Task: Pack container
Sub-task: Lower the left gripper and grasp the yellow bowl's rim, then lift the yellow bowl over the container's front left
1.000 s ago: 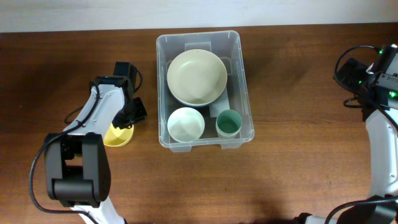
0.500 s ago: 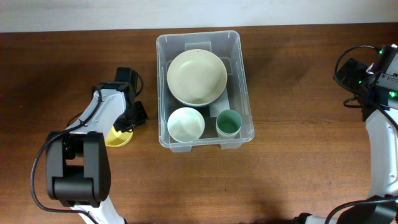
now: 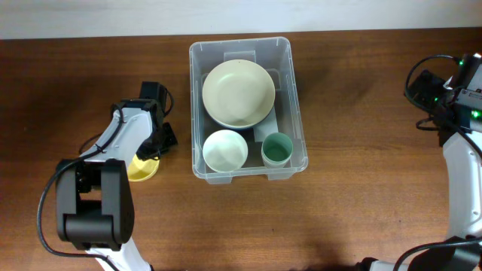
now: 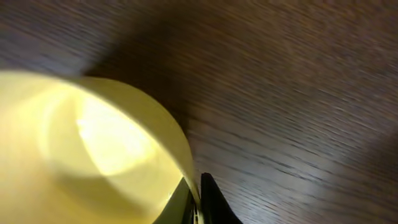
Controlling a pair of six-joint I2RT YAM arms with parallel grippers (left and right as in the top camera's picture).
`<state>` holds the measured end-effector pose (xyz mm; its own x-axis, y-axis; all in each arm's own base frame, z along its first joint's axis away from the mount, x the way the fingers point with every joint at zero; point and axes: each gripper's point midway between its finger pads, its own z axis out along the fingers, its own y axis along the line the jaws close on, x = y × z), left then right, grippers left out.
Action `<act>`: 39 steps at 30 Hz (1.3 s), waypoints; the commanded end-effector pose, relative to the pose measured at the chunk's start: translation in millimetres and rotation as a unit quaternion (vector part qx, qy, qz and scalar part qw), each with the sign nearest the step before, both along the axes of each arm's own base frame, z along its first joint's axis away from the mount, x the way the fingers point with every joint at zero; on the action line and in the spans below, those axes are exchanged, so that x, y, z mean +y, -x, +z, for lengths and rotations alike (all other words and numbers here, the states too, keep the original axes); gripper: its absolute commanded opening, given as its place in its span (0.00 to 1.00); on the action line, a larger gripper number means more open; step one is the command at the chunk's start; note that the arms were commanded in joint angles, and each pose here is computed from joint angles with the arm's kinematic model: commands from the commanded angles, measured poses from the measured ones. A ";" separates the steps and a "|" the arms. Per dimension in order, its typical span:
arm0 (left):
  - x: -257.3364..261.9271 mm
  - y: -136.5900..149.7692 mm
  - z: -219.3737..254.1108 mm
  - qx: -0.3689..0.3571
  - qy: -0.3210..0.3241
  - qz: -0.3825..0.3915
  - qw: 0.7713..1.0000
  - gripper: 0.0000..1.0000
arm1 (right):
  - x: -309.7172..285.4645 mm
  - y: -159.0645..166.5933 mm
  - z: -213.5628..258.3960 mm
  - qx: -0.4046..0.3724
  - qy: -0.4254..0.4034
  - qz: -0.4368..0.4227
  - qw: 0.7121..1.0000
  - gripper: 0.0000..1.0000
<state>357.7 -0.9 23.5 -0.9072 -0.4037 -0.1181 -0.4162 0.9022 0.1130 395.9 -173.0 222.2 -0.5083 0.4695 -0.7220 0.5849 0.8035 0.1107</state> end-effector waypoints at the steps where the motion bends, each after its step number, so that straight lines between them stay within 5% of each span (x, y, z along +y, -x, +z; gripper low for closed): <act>1: 12.4 2.6 -2.8 0.005 -0.031 0.008 0.999 0.01 | -2.6 0.0 7.4 -0.007 0.006 -0.005 1.000 0.99; 10: 11.9 -29.0 29.3 -0.047 -0.035 -0.015 0.998 0.01 | -2.6 0.0 7.4 -0.007 0.006 -0.005 1.000 0.99; 20: -9.9 -66.2 160.3 -0.218 -0.023 -0.056 0.974 0.01 | -2.6 0.0 7.4 -0.007 0.006 -0.005 1.000 0.99; 30: -89.8 -32.1 250.6 -0.327 0.009 -0.165 0.930 0.00 | -2.6 0.0 7.4 -0.007 0.006 -0.005 1.000 0.99; 39: -174.2 8.6 239.6 -0.292 0.062 -0.277 0.913 0.00 | -2.6 0.0 7.4 -0.007 0.006 -0.005 1.000 0.99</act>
